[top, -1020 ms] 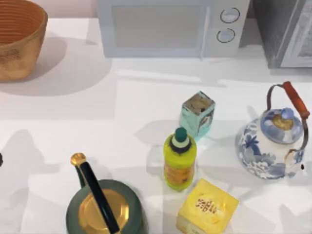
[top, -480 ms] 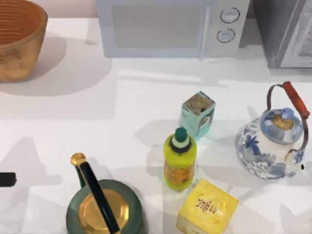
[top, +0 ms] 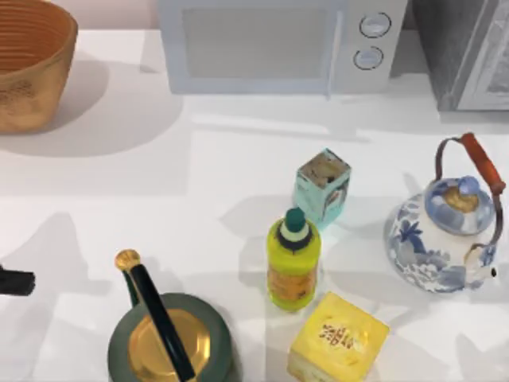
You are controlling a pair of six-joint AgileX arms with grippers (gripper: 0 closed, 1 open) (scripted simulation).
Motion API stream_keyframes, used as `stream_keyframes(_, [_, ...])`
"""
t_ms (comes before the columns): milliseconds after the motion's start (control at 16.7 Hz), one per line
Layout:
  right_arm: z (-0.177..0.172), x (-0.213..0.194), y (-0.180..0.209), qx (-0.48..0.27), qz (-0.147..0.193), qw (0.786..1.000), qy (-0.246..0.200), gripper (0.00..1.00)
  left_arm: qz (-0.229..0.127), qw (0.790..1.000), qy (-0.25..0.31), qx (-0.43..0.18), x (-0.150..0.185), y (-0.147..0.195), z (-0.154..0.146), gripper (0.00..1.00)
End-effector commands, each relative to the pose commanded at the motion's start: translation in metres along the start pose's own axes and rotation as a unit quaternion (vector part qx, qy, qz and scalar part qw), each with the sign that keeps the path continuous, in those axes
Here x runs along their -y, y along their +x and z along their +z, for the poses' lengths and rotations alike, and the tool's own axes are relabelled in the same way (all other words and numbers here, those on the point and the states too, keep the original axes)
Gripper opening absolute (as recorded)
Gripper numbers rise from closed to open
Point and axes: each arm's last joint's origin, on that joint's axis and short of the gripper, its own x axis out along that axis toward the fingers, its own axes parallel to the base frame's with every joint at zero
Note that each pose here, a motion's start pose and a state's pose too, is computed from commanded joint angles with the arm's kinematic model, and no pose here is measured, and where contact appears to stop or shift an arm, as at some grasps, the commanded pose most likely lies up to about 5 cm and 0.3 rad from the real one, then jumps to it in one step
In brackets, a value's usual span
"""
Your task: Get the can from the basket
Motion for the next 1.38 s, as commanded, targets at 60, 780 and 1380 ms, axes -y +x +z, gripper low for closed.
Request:
stream_keyframes(60, [0.0,0.0,0.0,0.0,0.0,1.0,0.0,1.0,-0.021,1.0,0.002,-0.002,0.001,0.004,0.006,0.0])
stream_keyframes(780, [0.0,0.0,0.0,0.0,0.0,1.0,0.0,1.0,-0.362,0.932,0.021,-0.015,0.001,0.161,0.033,0.0])
stream_keyframes(1380, [0.0,0.0,0.0,0.0,0.0,1.0,0.0,1.0,-0.606,0.795,0.012,0.006,0.008,0.264,-0.114,0.0])
